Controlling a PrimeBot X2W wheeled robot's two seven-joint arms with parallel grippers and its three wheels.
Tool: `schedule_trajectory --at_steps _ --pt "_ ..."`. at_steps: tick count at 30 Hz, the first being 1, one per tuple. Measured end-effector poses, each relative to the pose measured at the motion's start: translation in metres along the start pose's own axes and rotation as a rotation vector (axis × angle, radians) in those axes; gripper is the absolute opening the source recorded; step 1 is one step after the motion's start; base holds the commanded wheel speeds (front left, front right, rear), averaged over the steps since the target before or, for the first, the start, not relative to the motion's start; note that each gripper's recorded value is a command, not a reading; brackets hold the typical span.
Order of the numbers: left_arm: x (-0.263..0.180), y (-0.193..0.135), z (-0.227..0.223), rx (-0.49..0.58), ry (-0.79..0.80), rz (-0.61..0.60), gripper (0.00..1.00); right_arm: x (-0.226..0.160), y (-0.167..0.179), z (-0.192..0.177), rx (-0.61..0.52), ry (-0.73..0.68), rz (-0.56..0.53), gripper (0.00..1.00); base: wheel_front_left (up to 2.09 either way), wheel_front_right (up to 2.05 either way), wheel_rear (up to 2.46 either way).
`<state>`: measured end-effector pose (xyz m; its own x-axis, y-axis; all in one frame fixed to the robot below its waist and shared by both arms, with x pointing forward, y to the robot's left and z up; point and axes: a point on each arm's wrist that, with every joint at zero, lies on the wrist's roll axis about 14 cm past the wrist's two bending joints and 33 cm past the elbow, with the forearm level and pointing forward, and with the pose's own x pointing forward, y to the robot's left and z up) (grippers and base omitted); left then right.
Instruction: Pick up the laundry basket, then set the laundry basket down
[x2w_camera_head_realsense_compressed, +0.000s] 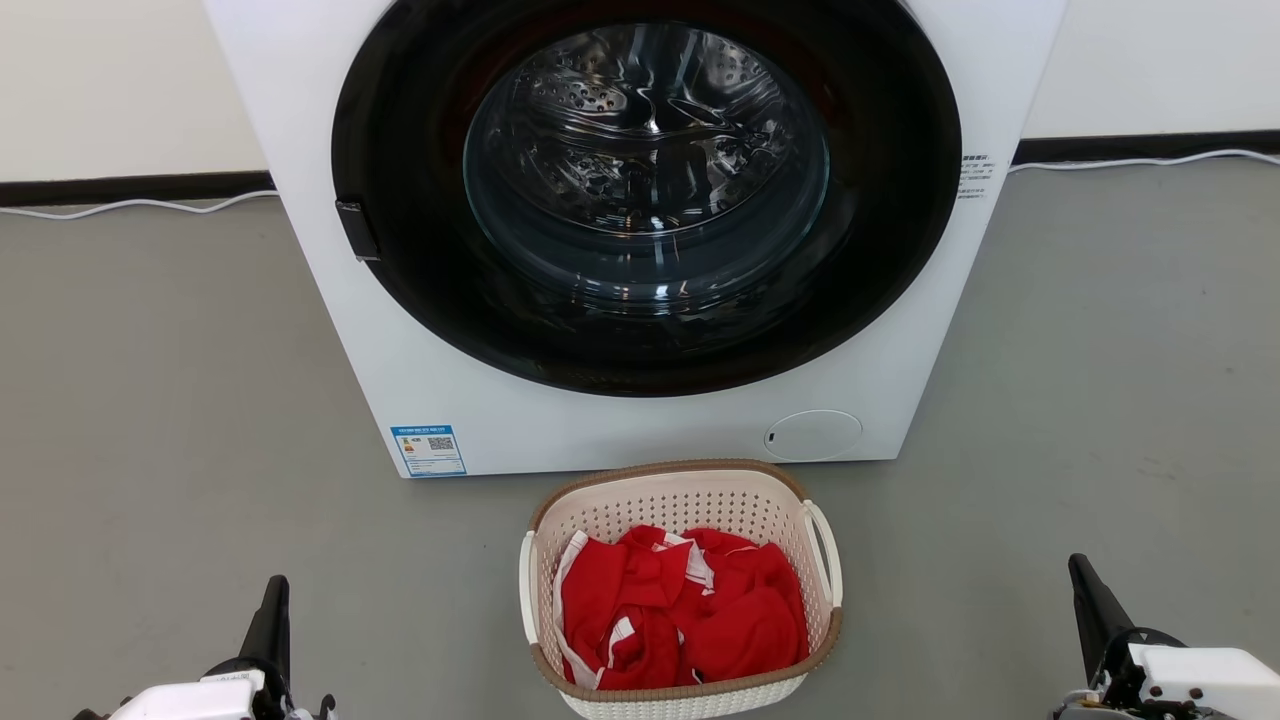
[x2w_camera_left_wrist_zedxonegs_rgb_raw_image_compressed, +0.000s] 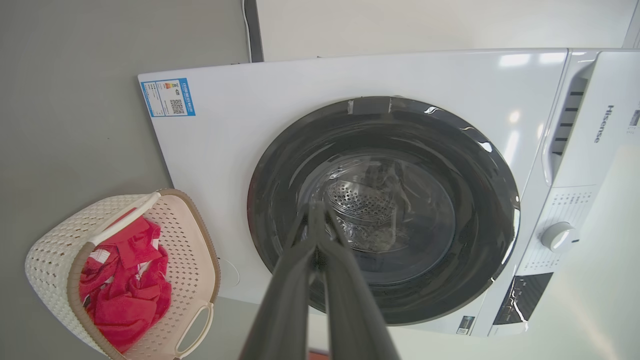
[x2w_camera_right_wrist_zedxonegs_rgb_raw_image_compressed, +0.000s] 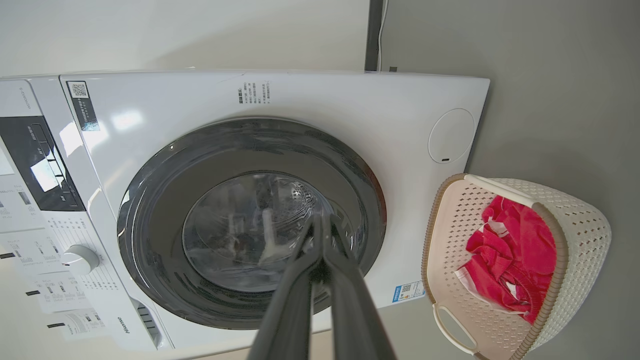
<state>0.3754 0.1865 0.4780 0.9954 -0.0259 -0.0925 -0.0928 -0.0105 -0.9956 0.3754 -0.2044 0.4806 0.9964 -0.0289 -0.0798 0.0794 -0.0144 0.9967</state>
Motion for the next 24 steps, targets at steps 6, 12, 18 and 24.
schedule_trajectory --at_steps 6,12,18,24 --pt "0.0 -0.0001 0.0 0.0 0.0 0.0 0.0 0.0 0.0001 0.0 0.0 0.0 0.0 0.0 0.0 0.0 0.0" --pt "0.0 -0.0001 0.0 0.0 0.0 0.0 0.0 0.0 0.0001 0.0 0.0 0.0 0.0 0.0 0.0 0.0 0.0" --pt "0.0 -0.0001 0.0 0.0 0.0 0.0 0.0 0.0 0.0001 0.0 0.0 0.0 0.0 0.0 0.0 0.0 0.0" --pt "0.0 -0.0001 0.0 0.0 0.0 0.0 0.0 0.0 0.0001 0.0 0.0 0.0 0.0 0.0 0.0 0.0 0.0"
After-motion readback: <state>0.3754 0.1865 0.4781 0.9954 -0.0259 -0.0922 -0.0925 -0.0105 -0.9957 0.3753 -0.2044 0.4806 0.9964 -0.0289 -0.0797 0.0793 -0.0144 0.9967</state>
